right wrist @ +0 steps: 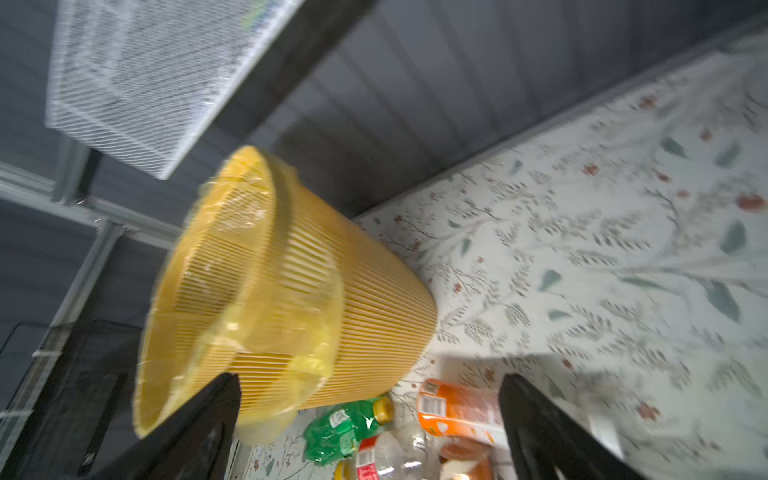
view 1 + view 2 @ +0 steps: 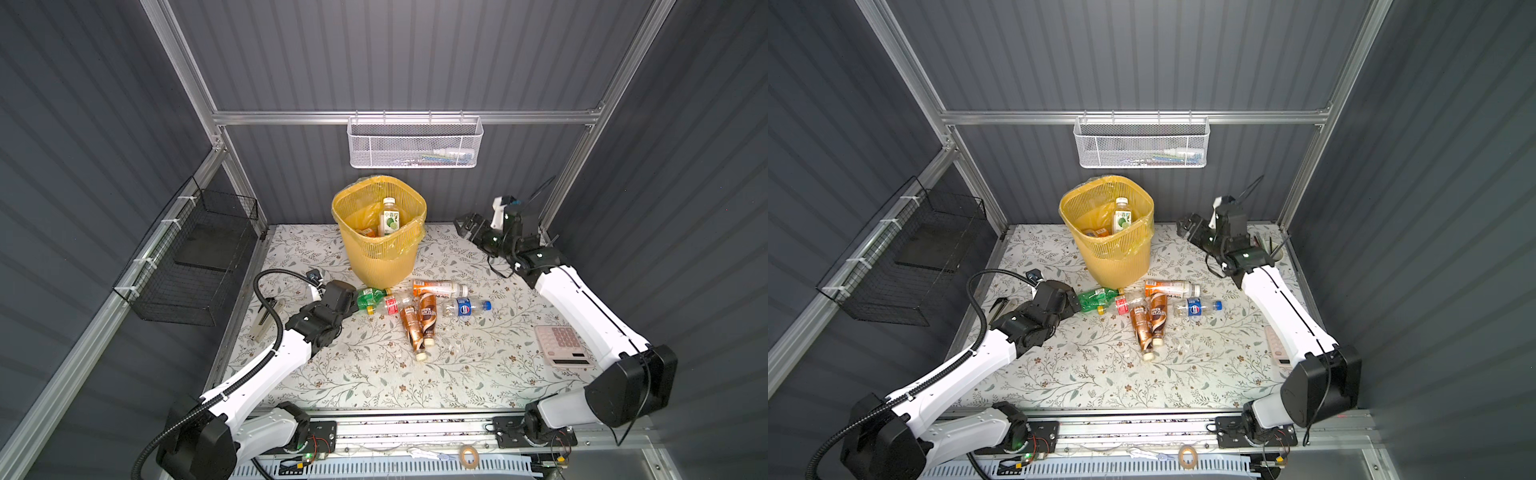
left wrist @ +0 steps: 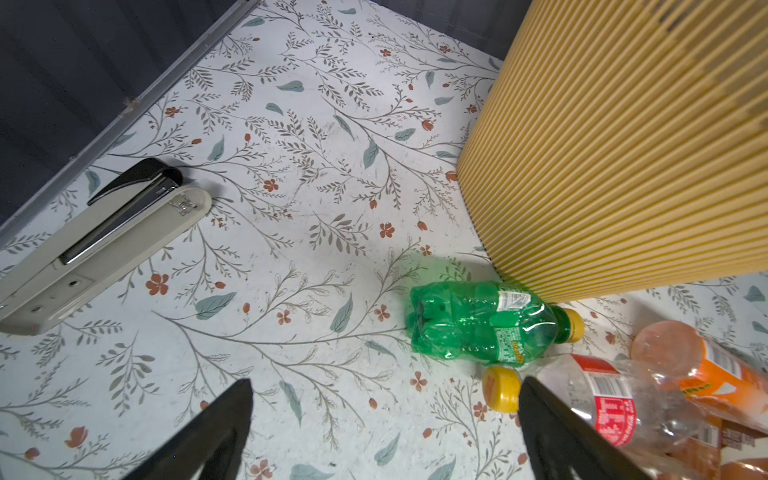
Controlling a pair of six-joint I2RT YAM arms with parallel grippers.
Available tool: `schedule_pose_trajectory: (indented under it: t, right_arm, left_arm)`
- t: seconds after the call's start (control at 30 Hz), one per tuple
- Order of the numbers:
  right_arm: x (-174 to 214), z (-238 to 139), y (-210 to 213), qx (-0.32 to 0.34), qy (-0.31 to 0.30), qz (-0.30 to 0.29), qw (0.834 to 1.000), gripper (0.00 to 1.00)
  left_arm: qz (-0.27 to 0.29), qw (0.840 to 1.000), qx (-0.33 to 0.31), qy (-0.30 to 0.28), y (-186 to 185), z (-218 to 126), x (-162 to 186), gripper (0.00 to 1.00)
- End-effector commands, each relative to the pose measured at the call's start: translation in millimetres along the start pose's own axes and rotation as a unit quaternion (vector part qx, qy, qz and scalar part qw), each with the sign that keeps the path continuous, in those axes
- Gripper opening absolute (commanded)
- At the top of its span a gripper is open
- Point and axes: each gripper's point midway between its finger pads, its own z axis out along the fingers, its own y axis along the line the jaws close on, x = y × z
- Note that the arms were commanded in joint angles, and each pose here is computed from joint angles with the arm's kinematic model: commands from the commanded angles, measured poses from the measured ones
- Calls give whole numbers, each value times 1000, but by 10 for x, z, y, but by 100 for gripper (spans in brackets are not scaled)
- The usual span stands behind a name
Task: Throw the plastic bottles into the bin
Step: 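Draw the right arm back from the bin toward the Pepsi bottle, then lower the right gripper onto the blue-cap Pepsi bottle and grasp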
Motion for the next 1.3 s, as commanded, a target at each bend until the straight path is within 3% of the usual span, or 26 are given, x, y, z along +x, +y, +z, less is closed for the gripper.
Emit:
schedule_pose_trajectory:
  t: [0.0,0.17,0.43,0.73,0.97,1.27]
  right_arm:
    - [152,-110,-409,49,-17,70,996,99]
    - [678,-192,-1114,128,-5,158,979,99]
    - [1290,24,-1456,150,67,232,959,99]
    - [1580,273,-1514,168,102,265,944,97]
    - [1806,311,-1726,201,113,285,931,88]
    - [1963,308,-1927,233,118,293,920,84]
  left_arm:
    - [4,1000,19,12,-75,47,70,100]
    - [10,1000,21,20,-144,99,145,100]
    - [11,999,27,19,-218,140,147,99]
    - [9,1000,19,19,-145,131,191,100]
    - [9,1000,11,23,-100,144,231,100]
    - [9,1000,1,20,-53,136,228,100]
